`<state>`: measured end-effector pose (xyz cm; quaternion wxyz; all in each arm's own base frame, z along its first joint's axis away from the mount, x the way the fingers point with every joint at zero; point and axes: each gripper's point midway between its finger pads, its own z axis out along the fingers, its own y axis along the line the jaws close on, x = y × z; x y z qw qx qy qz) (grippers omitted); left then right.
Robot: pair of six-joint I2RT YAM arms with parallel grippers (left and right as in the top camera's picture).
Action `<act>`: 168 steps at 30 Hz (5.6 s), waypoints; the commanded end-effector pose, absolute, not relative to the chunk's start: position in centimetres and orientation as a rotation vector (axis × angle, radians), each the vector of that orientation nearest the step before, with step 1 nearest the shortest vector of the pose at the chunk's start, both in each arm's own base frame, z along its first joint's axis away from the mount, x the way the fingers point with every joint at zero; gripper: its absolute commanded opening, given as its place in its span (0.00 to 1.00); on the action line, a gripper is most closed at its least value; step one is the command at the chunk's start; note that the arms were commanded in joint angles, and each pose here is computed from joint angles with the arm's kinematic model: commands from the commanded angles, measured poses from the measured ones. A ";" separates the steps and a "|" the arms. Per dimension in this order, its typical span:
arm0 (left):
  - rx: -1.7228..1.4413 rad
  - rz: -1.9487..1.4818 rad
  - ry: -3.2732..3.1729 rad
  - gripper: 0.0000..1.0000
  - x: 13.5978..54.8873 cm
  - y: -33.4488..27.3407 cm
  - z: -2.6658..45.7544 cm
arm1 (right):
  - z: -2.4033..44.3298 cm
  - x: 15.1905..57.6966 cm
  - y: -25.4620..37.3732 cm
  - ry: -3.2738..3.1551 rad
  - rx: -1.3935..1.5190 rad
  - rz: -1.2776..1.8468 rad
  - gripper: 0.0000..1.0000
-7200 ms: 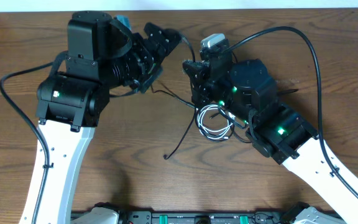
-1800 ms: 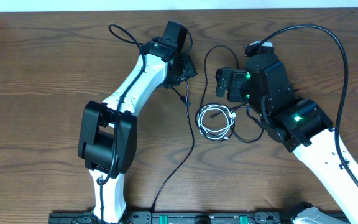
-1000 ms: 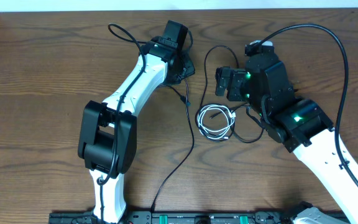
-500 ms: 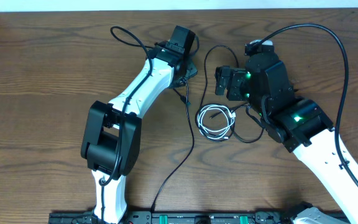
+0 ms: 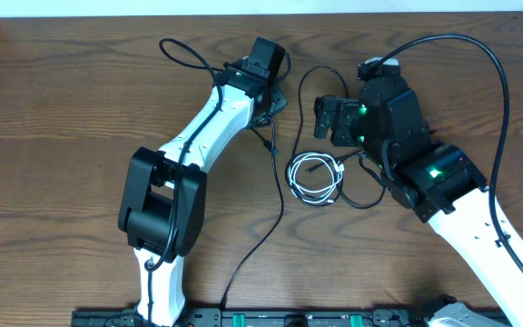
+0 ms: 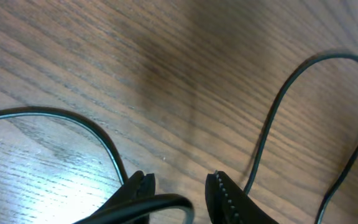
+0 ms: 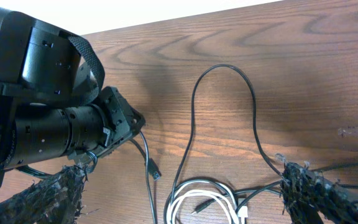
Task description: Untangle cables
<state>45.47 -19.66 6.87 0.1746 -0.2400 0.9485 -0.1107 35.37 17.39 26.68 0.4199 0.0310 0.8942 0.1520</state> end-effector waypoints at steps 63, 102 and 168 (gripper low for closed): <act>-0.423 -0.765 1.453 0.08 46.1 0.2 51.2 | 27.6 35.5 17.4 2.223 0.092 0.399 0.99; -0.867 -0.420 1.858 0.98 58.0 25.8 28.6 | 26.4 35.0 17.3 2.272 0.085 0.380 0.99; -0.619 -0.225 2.848 0.50 44.3 10.4 3.2 | 24.9 34.7 18.1 2.322 0.047 0.404 0.99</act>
